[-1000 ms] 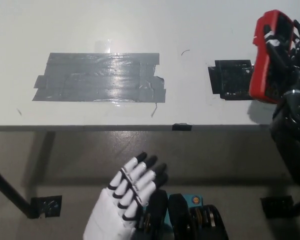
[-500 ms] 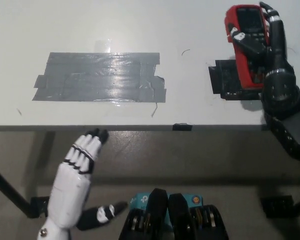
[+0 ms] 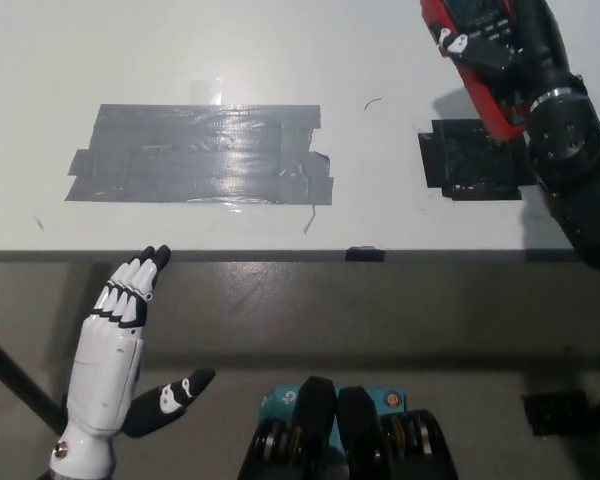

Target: The robot first picks the multimeter with right hand and then unfolds the black stand on the back of it using left hand

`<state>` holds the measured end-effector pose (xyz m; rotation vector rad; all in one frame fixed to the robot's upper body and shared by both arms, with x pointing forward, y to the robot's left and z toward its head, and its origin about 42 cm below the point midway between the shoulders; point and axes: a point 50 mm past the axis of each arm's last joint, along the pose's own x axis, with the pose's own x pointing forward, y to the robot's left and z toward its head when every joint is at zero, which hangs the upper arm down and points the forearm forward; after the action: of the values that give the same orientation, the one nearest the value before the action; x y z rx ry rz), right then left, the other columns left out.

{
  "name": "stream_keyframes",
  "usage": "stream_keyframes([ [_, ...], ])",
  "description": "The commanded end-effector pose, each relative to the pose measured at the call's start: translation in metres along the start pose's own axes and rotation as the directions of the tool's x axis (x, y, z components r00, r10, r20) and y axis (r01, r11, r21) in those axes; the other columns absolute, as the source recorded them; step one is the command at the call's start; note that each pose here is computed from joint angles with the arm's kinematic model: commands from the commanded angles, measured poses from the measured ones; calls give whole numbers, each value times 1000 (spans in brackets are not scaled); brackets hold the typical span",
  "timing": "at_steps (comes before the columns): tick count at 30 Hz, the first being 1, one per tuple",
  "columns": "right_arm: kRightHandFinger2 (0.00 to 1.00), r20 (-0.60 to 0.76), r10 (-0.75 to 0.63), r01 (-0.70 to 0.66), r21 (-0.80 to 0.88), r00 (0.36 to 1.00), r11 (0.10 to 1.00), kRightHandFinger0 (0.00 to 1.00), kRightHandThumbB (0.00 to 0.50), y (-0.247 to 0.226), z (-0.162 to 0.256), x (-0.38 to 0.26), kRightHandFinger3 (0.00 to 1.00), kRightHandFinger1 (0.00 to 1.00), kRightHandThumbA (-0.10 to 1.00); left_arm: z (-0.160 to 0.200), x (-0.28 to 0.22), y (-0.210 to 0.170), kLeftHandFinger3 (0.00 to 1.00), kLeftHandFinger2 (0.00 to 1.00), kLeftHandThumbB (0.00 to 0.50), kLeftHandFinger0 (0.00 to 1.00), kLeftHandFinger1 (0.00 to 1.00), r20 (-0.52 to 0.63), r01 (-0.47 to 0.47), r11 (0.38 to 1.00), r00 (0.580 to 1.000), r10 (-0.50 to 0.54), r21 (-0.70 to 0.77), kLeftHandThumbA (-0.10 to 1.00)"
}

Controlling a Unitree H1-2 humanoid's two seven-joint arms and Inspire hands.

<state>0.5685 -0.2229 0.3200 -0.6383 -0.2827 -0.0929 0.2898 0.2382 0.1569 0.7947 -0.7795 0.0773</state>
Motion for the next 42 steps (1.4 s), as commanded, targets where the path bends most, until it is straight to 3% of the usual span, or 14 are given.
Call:
stream_keyframes([
  [1,737,151,9,-12,17,989,1000,0,115,-16,38,17,778,355,-100,-2,8,11,1000,1000,384,1000,1000,41,-19,1000,999,19,-8,1000],
  [4,758,118,24,-29,39,993,999,0,116,-9,25,14,854,375,-100,-1,9,12,1000,1000,376,1000,1000,45,-20,1000,999,21,-9,1000],
  [16,821,-9,92,-92,7,996,996,0,114,15,-13,4,855,438,-100,-1,13,13,1000,1000,366,1000,1000,48,-38,999,998,39,-19,1000],
  [21,796,-38,123,-123,-12,992,992,0,123,22,-21,-1,873,350,-100,-1,14,14,1000,1000,364,1000,1000,46,-39,999,998,40,-25,1000],
  [23,877,-49,154,-158,-91,987,983,1,106,25,-26,-3,956,443,-100,-1,14,15,1000,1000,363,1000,1000,46,-41,999,998,42,-28,1000],
  [24,970,-63,183,-190,-148,981,970,49,98,27,-28,-4,998,539,-100,-1,13,15,1000,1000,364,1000,1000,45,-46,998,998,47,-33,1000],
  [25,1000,-81,179,-193,-250,981,949,143,158,29,-29,-5,1000,647,-100,-1,13,15,1000,1000,359,1000,1000,46,-46,998,998,48,-33,1000],
  [26,1000,-86,174,-192,-291,981,937,175,161,30,-29,-5,1000,645,-100,-1,13,15,1000,1000,359,1000,1000,47,-46,998,998,48,-33,1000],
  [27,1000,-134,210,-246,-379,968,892,726,266,32,-27,-4,1000,1000,197,-1,13,16,1000,1000,353,1000,1000,51,-47,999,998,48,-28,1000],
  [28,1000,-159,232,-278,-406,960,871,925,264,33,-26,-3,1000,1000,254,-1,13,16,1000,1000,353,1000,1000,52,-48,998,997,50,-30,1000],
  [29,1000,-170,260,-307,-386,951,870,1000,325,33,-28,-3,1000,1000,401,0,14,16,1000,1000,348,1000,1000,55,-49,998,997,50,-28,1000],
  [30,1000,-172,273,-322,-427,946,845,1000,428,31,-28,-1,1000,1000,535,-1,15,16,1000,1000,346,1000,1000,58,-48,998,997,50,-29,1000],
  [32,1000,-174,281,-330,-445,944,832,1000,500,29,-22,1,1000,1000,660,-1,15,16,1000,1000,352,1000,1000,53,-47,999,997,48,-22,1000],
  [42,1000,-136,259,-290,-566,956,772,1000,500,24,-9,-1,1000,1000,852,0,12,16,1000,1000,362,1000,1000,41,-41,999,998,41,-23,1000],
])
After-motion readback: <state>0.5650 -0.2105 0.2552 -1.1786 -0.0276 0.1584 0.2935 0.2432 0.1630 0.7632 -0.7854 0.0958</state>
